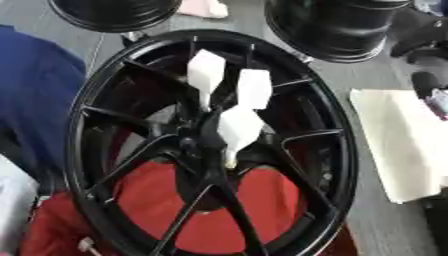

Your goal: Pull the pin out of the wheel hub.

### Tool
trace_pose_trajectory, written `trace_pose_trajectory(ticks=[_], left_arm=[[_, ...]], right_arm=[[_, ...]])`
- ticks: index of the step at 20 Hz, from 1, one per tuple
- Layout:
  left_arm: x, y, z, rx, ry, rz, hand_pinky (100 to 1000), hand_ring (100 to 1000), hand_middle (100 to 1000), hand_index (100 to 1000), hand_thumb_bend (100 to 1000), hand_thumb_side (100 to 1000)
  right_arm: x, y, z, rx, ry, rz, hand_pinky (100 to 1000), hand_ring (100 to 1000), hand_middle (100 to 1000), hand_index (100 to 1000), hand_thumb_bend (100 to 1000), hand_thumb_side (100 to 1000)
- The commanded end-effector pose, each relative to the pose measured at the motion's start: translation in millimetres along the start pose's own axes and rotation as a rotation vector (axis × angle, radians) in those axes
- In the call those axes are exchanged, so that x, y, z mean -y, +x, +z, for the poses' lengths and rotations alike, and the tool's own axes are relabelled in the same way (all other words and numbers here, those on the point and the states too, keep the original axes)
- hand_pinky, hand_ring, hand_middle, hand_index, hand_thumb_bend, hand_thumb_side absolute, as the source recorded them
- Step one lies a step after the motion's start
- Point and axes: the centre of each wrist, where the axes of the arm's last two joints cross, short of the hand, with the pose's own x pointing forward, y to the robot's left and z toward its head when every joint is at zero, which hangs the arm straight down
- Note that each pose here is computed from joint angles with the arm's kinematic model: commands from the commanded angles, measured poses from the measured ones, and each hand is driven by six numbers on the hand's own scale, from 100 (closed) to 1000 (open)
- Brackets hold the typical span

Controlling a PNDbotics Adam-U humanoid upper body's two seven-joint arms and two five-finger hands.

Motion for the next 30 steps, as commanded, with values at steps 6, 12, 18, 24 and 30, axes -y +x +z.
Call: trace_pose_trajectory(ticks=[6,12,18,24,30], left_arm=[[-1.5,7.5,-3.9,0.024,-0.037,-0.024,650,746,597,685,114,669],[-0.9,7.6,-4.1,0.023,-0.046,-0.025,649,746,597,685,112,672],[0.9,8.0,-4.7,0.022,-0.060,-0.021,650,747,598,685,111,673],[1.6,7.4,-4.0,0.012,-0.056,-0.011,649,746,597,683,115,675],[2.3,7.2,-3.7,0.006,-0.053,0.001,649,746,594,681,116,675]], right_arm=[[28.4,21.1,-30.9,0.071,0.176,0.126,849,768,733,814,100,322],[38.6,28.1,-47.1,0.039,0.273,0.219,850,797,758,825,100,268],[38.7,20.4,-56.5,-0.056,0.357,0.269,854,814,774,836,100,401],[34.9,16.0,-69.6,-0.090,0.414,0.168,864,821,784,852,100,496],[28.8,19.8,-84.0,-0.077,0.474,0.089,878,841,806,866,100,512]])
